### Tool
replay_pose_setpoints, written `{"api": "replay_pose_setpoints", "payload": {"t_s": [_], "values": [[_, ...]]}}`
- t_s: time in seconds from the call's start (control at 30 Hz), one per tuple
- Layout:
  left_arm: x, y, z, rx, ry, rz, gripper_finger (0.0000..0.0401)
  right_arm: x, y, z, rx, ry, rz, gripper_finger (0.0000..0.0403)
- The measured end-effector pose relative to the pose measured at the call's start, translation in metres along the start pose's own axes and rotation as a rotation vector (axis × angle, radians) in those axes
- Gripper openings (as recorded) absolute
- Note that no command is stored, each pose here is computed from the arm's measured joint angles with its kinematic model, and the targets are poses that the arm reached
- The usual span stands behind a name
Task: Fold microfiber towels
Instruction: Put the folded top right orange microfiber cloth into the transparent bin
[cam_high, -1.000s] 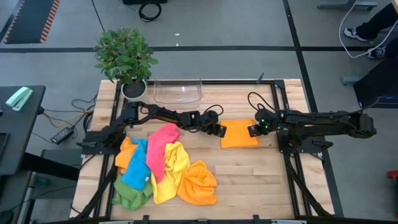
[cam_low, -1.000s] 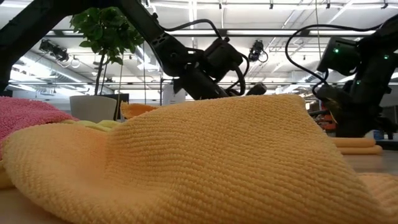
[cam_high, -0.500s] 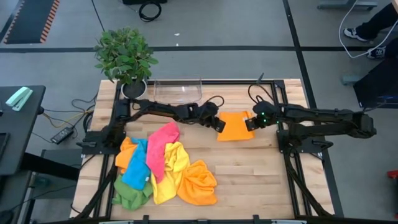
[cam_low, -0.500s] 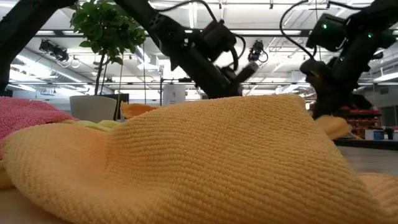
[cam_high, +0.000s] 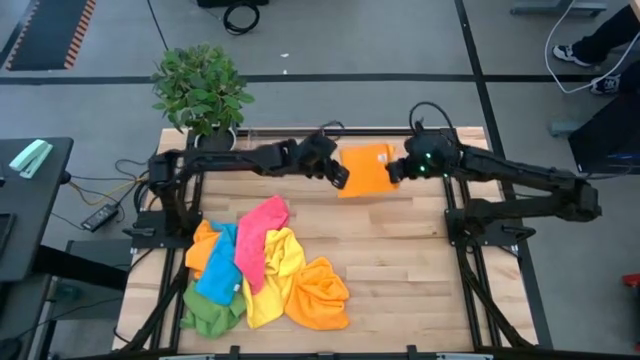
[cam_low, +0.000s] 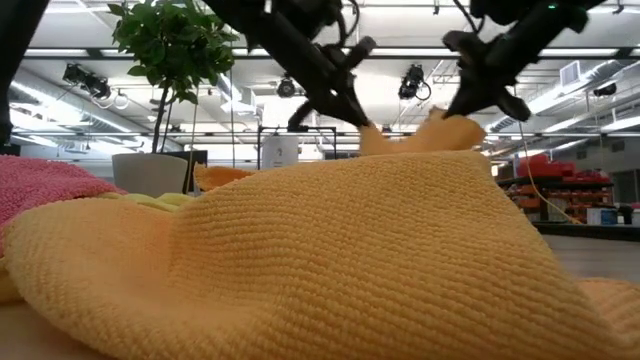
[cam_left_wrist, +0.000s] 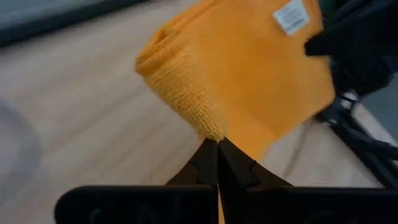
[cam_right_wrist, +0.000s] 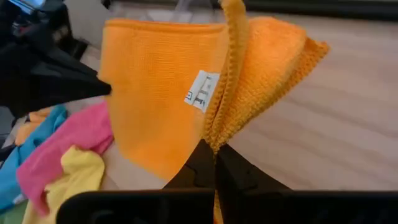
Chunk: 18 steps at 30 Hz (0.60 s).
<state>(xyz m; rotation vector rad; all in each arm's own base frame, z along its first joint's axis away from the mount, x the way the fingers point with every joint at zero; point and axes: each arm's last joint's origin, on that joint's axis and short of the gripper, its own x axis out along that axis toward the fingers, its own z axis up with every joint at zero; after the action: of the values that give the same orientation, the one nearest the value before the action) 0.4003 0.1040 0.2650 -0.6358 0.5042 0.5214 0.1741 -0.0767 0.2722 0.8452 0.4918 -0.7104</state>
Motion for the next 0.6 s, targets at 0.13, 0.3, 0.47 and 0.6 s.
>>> {"api": "replay_pose_setpoints", "payload": {"t_s": [0.13, 0.3, 0.47, 0.6], "values": [[-0.028, 0.011, 0.017, 0.015, -0.021, 0.070, 0.0004, 0.022, 0.020, 0.019, -0.044, -0.011, 0.022, 0.0002], [-0.052, 0.033, 0.026, 0.042, 0.005, 0.222, 0.0003, 0.063, 0.050, 0.050, -0.116, 0.001, 0.021, 0.0002], [-0.070, 0.061, 0.031, 0.055, 0.067, 0.413, 0.0004, 0.106, 0.074, 0.085, -0.181, -0.013, -0.006, 0.0002], [-0.077, 0.080, 0.036, 0.062, 0.085, 0.511, 0.0004, 0.136, 0.088, 0.109, -0.210, -0.027, -0.003, 0.0002]]}}
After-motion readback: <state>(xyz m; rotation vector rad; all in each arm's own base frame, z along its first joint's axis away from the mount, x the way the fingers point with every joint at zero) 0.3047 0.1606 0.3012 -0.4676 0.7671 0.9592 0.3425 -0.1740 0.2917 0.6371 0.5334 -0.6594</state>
